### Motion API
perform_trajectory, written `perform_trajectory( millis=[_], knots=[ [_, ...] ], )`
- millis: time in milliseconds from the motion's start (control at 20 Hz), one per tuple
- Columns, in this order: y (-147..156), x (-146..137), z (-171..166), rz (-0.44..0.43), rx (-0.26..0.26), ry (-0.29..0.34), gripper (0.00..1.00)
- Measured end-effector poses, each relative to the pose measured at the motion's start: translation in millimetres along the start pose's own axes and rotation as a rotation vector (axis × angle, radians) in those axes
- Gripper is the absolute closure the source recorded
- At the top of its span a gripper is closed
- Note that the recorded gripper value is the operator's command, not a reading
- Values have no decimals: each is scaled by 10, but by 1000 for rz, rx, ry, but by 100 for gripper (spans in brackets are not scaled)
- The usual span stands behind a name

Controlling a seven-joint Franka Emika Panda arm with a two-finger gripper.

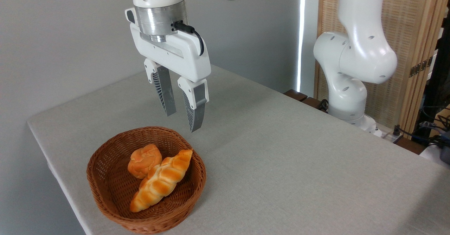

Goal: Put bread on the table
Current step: 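Move the open gripper toward the wicker basket, then lower the open gripper over the round orange bun in the basket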

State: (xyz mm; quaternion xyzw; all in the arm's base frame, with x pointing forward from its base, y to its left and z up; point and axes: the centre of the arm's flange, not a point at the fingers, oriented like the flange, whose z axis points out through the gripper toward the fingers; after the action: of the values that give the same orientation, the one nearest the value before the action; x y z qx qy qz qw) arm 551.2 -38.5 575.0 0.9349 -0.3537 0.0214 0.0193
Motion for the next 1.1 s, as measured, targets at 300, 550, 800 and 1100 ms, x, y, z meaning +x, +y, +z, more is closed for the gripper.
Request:
perform_trajectory(
  millis=[300,550,800,1100],
  knots=[
    [-5,-6,7,-4,-7,3,0],
    [-12,-11,8,-6,-7,4,0],
    [18,24,12,-15,-45,37,0],
    [-50,268,224,-25,-46,121,0]
  ],
)
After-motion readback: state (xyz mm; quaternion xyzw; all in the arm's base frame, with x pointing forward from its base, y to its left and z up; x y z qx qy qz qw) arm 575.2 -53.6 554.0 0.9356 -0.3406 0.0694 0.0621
